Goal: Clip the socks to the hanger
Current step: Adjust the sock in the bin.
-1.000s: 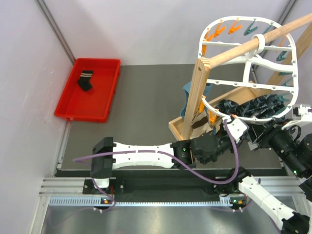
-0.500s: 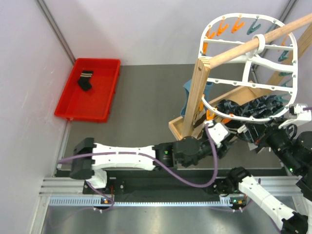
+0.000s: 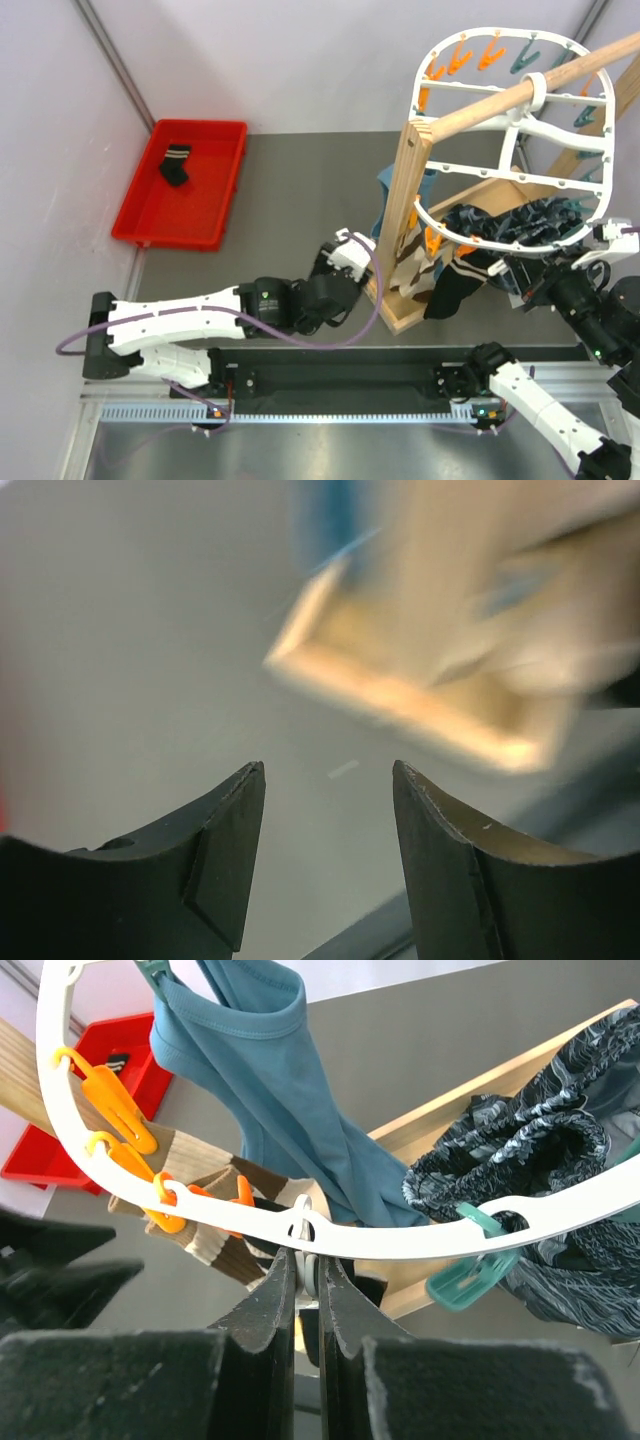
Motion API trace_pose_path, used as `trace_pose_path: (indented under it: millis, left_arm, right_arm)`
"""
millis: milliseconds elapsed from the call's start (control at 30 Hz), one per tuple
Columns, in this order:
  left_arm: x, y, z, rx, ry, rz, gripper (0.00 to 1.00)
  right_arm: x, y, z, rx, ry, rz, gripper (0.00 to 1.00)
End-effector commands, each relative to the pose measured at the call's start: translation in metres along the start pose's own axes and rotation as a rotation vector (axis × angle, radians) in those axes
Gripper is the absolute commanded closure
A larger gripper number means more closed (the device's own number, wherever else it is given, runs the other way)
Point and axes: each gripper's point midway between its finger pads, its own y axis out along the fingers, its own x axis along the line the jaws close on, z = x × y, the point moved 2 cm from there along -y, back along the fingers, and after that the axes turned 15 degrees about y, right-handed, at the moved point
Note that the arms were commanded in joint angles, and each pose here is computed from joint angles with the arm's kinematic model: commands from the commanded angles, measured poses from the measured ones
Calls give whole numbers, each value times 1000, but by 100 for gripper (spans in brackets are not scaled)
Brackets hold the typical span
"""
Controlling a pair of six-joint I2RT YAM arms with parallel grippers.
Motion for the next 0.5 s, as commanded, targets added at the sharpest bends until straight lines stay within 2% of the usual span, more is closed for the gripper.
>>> trace_pose_path:
  millis: [0, 67, 100, 167, 200, 233, 300, 367, 433, 467]
  left_arm:
    - [80, -6, 89, 316, 59, -326, 41]
    - [104, -7, 99, 327, -7, -385, 40]
    - [130, -5, 109, 353, -52, -449, 38]
    - [148, -1, 114, 314, -159, -445, 37]
    - [174, -1, 127, 335, -193, -506, 37]
    - [187, 5, 118, 268, -255, -529, 37]
    - [223, 5, 122, 249, -315, -587, 37]
    - [251, 17, 120, 221, -345, -646, 37]
    - [285, 29, 129, 259, -333, -709, 38]
    - [307, 35, 121, 202, -337, -771, 38]
  right_arm:
    - [0, -2, 4, 12, -11, -23, 100]
    - [0, -3, 5, 18, -16, -21, 100]
    - [-1, -3, 5, 19, -18, -18, 100]
    - [-1, -4, 5, 18, -17, -21, 100]
    - [0, -5, 4, 16, -17, -24, 100]
    - [0, -4, 4, 19, -19, -23, 100]
    - [2, -3, 5, 24, -20, -32, 100]
    - [4, -3, 5, 29, -18, -41, 100]
    - [6, -2, 6, 33, -16, -50, 100]
    - [6, -2, 7, 36, -16, -52, 100]
